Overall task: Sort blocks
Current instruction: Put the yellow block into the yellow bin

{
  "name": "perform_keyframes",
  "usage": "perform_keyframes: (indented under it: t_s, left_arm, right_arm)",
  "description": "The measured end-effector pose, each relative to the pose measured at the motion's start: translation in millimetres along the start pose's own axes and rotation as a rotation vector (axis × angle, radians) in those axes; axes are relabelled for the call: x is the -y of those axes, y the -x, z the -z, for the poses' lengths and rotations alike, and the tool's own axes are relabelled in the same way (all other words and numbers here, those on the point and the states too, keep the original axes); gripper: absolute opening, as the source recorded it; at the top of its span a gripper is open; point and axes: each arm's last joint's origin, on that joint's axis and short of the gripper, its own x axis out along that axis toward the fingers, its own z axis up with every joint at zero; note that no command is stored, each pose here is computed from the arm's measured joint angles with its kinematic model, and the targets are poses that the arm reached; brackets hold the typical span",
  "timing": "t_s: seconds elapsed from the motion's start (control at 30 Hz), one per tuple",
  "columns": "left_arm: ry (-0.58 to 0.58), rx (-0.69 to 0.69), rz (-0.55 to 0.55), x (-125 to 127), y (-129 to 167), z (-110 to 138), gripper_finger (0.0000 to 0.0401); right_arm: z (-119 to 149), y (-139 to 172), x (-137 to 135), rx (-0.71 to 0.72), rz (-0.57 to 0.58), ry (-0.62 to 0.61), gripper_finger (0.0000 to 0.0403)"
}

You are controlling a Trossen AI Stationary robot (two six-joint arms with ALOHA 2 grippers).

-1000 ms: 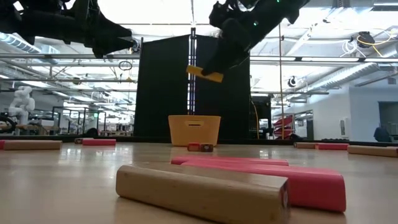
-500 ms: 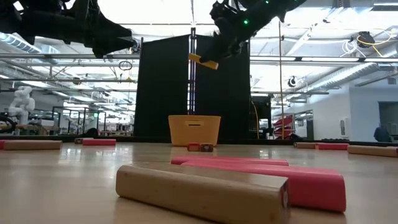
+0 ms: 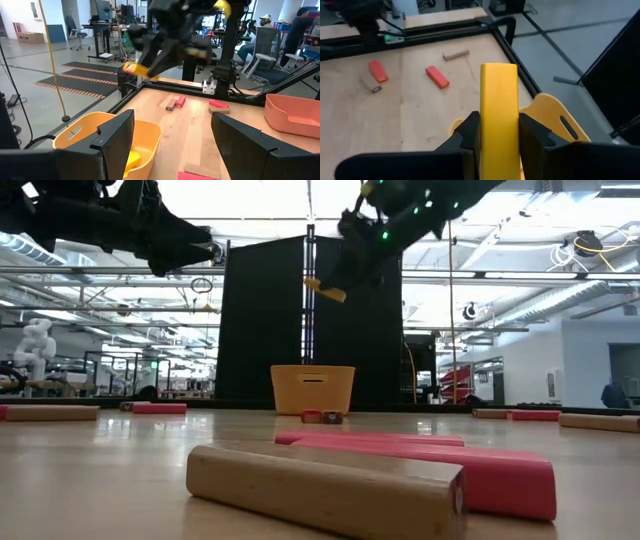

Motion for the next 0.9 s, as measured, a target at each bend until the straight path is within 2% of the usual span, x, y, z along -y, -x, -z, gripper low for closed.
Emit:
perform_keyframes:
  t_s: [0.2,0.4,0.63,0.9]
  left_arm:
    - [-0.001,0.002,0.000,0.0,0.0,-0.3,0.0262]
    - [0.001,-0.004,0.000,-0.1,-0.5,0.4,0.0262]
    - [0.017,-0.087,-0.007,-0.4,-0.3,8.4,0.0262]
    - [-0.008,-0.110,-0.013,-0.6,0.0,10.6,0.0262]
  right_arm:
    - [9.5,-28.5,19.2,-0.036,0.028,-0.056,0.0064]
    - [10.2,-65.7,42.3,-0.193,0.027,-0.090,0.0064]
    - [18.9,-104.5,57.9,-0.371,0.008,-0.111,0.0064]
    - [32.7,-128.2,60.6,-0.439,0.006,-0.126,0.0143]
